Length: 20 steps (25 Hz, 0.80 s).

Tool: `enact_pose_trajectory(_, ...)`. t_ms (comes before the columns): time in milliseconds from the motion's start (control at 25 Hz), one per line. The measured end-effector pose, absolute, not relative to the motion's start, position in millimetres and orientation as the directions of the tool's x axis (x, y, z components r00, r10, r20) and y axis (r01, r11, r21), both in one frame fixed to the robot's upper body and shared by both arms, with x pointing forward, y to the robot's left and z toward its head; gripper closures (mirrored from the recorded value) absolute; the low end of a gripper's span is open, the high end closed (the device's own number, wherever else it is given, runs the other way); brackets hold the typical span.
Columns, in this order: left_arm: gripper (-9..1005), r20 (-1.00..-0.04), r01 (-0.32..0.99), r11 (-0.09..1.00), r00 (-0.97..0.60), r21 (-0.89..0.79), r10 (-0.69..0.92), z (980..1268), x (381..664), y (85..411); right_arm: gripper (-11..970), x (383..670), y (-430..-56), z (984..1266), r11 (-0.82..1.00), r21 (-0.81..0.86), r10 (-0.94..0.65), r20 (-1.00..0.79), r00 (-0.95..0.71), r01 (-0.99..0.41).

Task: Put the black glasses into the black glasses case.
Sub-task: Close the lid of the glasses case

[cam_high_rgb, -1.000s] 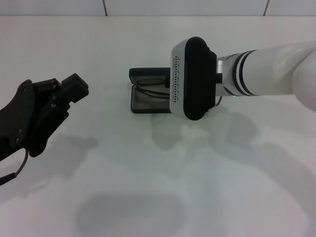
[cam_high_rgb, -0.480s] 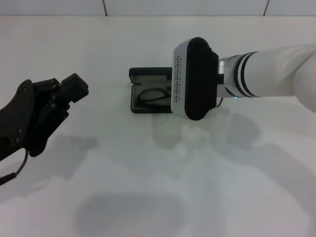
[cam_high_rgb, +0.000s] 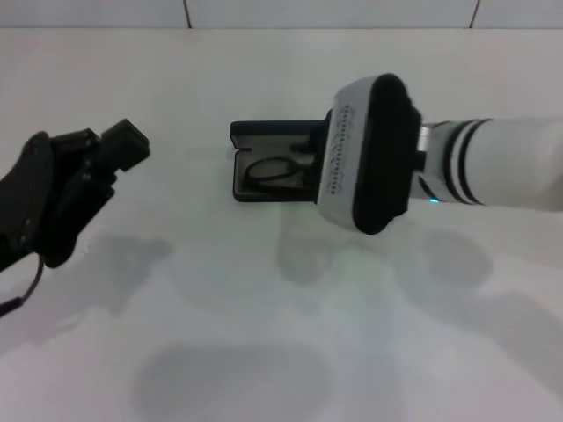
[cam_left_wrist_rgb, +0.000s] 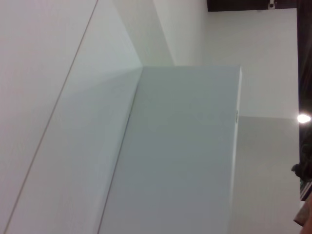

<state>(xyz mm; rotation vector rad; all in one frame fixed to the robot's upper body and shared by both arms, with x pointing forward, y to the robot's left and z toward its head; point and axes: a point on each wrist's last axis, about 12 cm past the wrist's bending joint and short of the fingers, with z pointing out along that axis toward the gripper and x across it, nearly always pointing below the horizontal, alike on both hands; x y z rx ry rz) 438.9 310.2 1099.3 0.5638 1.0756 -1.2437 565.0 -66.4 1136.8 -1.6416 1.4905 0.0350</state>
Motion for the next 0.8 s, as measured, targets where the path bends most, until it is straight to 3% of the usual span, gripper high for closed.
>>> enact_pose_trajectory(240, 952, -0.879, 0.941, 0.317, 0.052, -0.115, -0.474, 1117.8, 461.8, 316.7, 781, 538.5, -95.0, 1153.4, 0.337, -0.421, -0.64, -0.758, 0.123, -0.842)
enact_pose_trajectory(400, 952, -0.9, 0.947, 0.316, 0.084, -0.063, -0.429, 1137.5, 481.2, 333.1, 781, 525.5, -109.9, 1156.3, 0.388, -0.304, -0.548, -0.835, 0.048, -0.87)
enact_pose_trajectory(520, 952, -0.935, 0.959, 0.275, 0.036, -0.067, -0.354, 1159.0, 515.3, 331.9, 780, 512.3, -133.2, 1151.8, 0.398, -0.244, -0.502, -0.865, 0.012, -0.884)
enact_pose_trajectory(680, 952, -0.979, 0.948, 0.301, -0.036, -0.098, -0.203, 1182.1, 563.6, 313.6, 780, 502.3, -176.9, 1152.1, 0.348, -0.108, -0.412, -0.91, -0.048, -0.931)
enact_pose_trajectory(800, 883, -0.994, 0.94, 0.326, -0.072, -0.097, -0.088, 1191.8, 591.3, 294.5, 779, 498.9, -227.0, 1156.9, 0.324, 0.01, -0.289, -0.951, -0.109, -0.946)
